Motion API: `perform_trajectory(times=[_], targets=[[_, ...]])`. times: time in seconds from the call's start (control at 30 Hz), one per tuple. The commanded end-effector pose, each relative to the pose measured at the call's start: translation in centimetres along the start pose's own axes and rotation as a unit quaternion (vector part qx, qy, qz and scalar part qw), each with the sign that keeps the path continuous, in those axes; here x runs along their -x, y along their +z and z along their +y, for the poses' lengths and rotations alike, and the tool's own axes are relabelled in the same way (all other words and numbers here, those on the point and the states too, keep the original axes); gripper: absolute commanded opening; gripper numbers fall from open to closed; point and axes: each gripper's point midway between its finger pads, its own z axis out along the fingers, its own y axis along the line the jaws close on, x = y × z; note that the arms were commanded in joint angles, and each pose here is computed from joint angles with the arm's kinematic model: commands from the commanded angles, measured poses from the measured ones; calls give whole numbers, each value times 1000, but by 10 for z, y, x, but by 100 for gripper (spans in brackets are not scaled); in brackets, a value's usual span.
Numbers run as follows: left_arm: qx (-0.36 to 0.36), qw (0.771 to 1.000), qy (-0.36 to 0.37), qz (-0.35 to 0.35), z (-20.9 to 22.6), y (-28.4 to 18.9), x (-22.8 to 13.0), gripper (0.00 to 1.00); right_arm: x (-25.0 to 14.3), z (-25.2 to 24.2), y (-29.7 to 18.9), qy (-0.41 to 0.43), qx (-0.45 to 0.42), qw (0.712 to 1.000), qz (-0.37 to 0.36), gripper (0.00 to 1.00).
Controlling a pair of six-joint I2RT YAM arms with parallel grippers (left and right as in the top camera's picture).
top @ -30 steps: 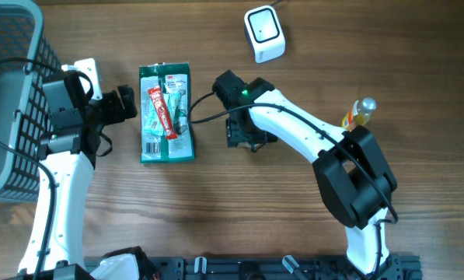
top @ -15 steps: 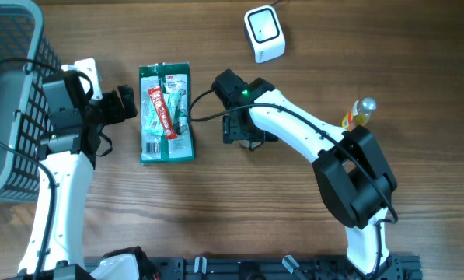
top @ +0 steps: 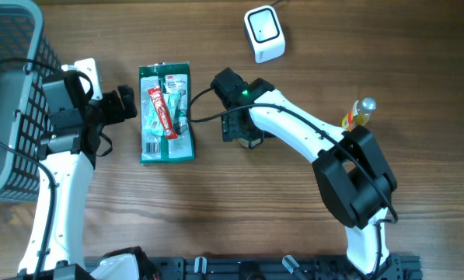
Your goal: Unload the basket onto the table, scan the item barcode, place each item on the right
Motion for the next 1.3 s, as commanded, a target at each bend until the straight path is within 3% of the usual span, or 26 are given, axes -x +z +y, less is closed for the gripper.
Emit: perform_trajectory(times=[0.0, 0.57, 0.83, 0.93, 1.0, 1.27], targets=[[-1, 1000, 3, -4, 1, 0, 3, 100, -5, -9, 12, -11, -19, 1000, 6, 88], [-1, 1000, 3, -4, 1, 0, 3, 100, 8, -7, 12, -43, -14, 999, -17, 86], [-1, 1000, 3, -4, 1, 0, 3, 100, 5, -8, 11, -43, -17, 999, -12, 70], [-1, 1000, 3, -4, 1, 0, 3, 100, 6, -10, 7, -43, -16, 999, -14, 80], [-1, 1000, 3, -4, 1, 0, 3, 100, 8, -9, 5, -42, -14, 999, -18, 80], [-1, 1000, 3, -4, 1, 0, 3, 100, 9, -9, 4, -41, -14, 999, -19, 70]])
